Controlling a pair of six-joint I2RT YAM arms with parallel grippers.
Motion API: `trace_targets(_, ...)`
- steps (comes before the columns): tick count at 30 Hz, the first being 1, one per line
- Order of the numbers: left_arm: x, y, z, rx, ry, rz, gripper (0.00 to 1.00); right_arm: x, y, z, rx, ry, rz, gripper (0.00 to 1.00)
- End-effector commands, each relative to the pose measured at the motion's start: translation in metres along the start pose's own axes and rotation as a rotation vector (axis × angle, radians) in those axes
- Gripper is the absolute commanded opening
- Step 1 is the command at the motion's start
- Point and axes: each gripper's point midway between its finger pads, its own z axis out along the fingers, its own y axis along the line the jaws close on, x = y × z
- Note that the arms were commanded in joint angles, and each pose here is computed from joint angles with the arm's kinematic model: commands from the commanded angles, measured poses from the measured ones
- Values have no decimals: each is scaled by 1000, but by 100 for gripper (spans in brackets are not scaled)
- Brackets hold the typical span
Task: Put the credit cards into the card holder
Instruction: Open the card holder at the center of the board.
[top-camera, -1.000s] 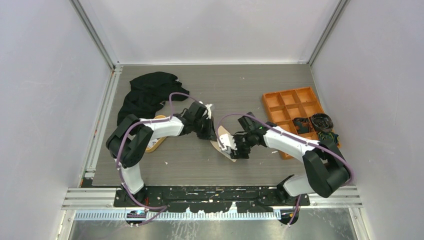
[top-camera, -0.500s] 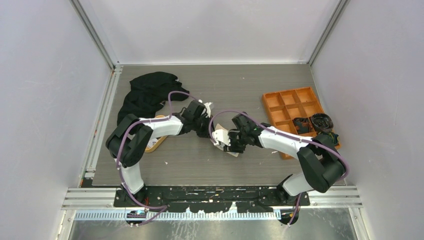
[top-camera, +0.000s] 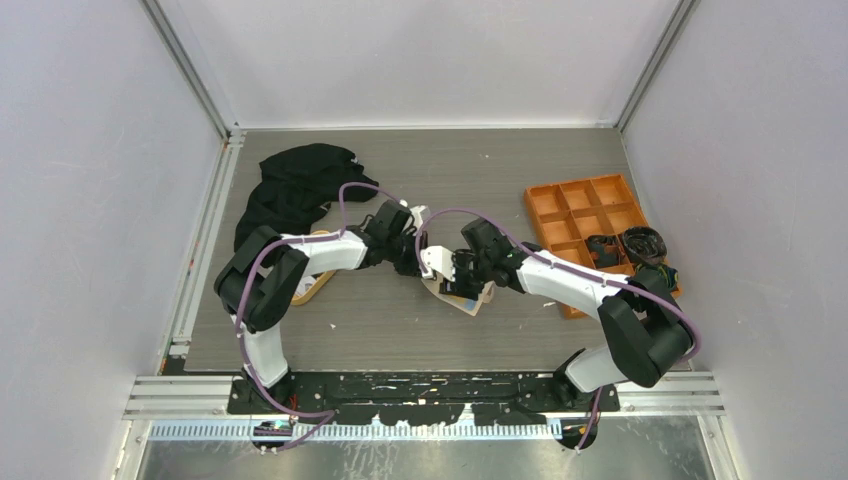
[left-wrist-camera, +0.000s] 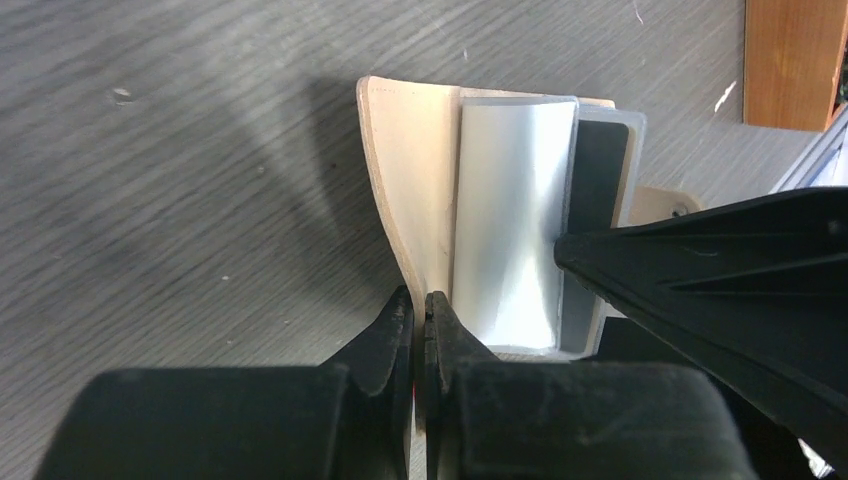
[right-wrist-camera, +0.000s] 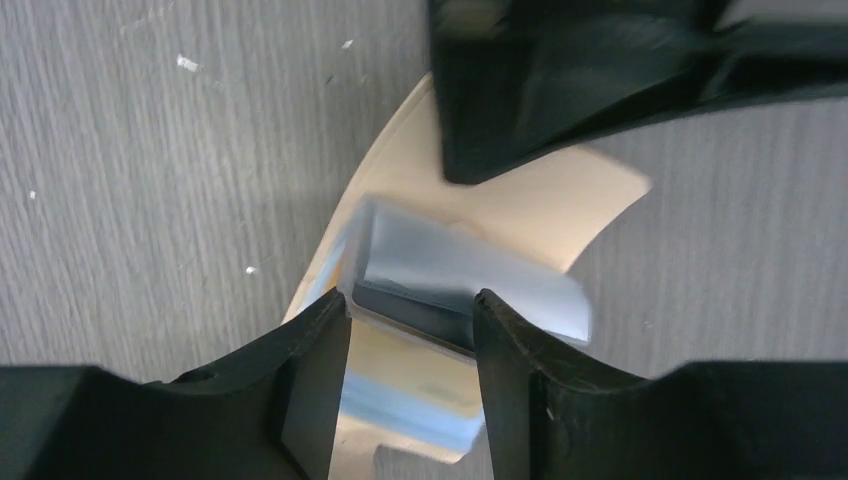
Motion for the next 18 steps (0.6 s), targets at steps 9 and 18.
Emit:
trace_targets(9, 12, -18, 3, 80, 70, 7, 5, -64, -57, 1, 153, -155, 51, 58)
trace_targets(18, -13, -3, -30, -64, -147, -10, 37, -90, -36, -47, -75, -368, 291, 61)
